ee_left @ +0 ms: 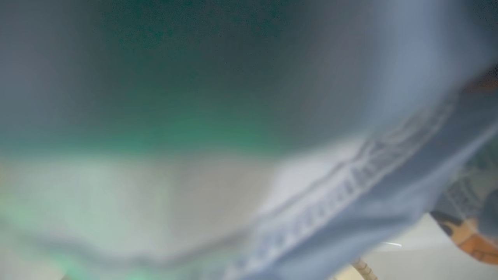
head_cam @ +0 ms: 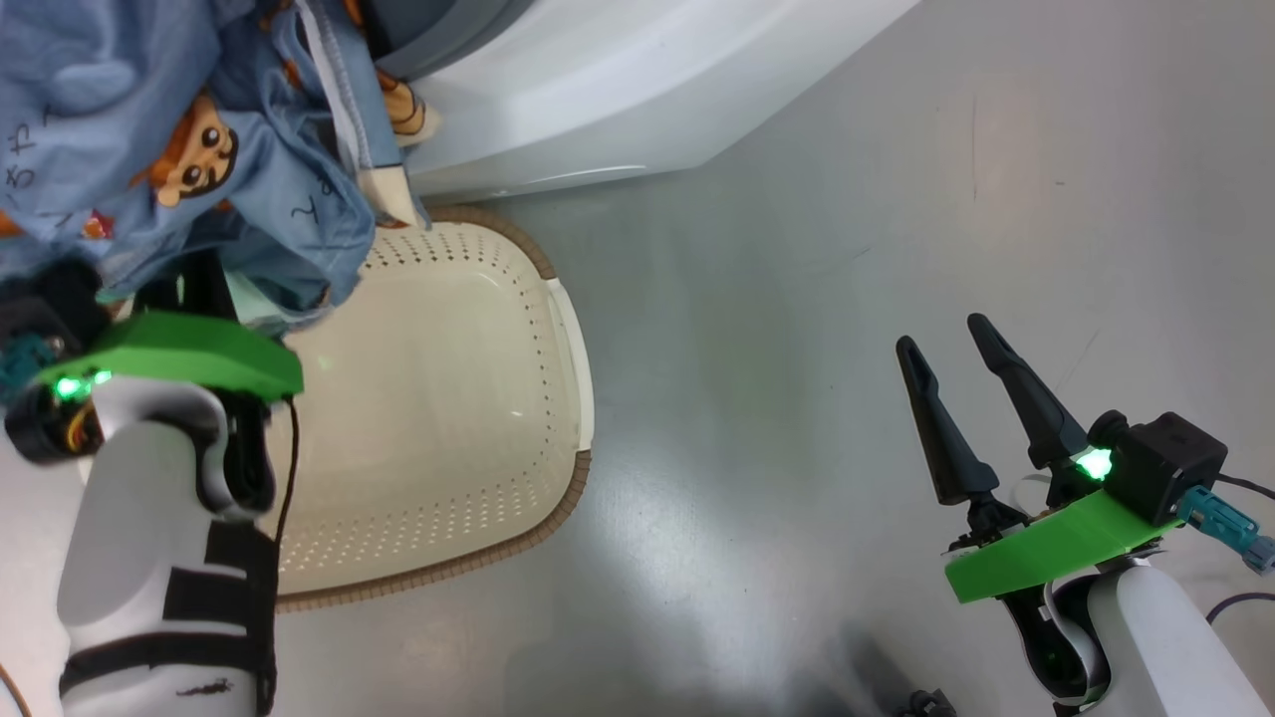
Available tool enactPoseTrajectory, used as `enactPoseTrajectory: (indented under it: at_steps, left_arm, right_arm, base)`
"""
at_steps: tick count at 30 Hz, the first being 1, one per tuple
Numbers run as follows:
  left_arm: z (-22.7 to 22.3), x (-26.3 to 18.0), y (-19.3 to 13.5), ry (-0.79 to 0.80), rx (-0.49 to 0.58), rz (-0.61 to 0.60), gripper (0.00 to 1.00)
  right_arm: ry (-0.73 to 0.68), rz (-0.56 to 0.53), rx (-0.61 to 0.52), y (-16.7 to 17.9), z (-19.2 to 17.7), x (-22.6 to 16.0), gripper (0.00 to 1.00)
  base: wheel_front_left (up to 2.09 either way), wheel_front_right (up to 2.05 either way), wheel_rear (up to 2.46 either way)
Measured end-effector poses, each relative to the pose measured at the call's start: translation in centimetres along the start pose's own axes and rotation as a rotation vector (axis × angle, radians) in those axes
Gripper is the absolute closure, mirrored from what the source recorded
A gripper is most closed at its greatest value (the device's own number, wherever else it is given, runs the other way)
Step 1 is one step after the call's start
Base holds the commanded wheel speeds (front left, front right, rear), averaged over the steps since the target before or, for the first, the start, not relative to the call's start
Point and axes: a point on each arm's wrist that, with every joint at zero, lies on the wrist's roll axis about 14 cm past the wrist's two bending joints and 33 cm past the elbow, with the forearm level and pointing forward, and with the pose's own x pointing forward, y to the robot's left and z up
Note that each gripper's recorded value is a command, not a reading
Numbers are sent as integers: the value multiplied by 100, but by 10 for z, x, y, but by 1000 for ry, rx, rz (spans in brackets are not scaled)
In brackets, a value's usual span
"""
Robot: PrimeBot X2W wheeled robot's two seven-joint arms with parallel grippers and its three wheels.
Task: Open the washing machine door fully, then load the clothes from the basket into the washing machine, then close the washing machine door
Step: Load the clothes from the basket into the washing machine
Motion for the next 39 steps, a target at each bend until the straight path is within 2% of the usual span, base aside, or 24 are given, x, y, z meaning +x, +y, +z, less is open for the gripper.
enactPoseTrajectory:
  at_steps: [1,12,22,39]
  left_arm:
    - [6,2,-3,-16,2,-10,100]
    - [19,-4,-15,-49,-26,-45,100]
    - [25,-24,-38,-64,-54,-113,100]
    - [69,-32,-64,-177,-10,-172,100]
  right_arm:
    - [0,1,1,0,0,0,0]
    - [-9,16,4,5,3,3,0]
    - [-28,35,7,13,10,4,0]
    - [-73,30,17,17,28,-7,0]
  base:
    - [0,0,0]
    - [0,0,0]
    - [0,0,0]
    - [0,0,0]
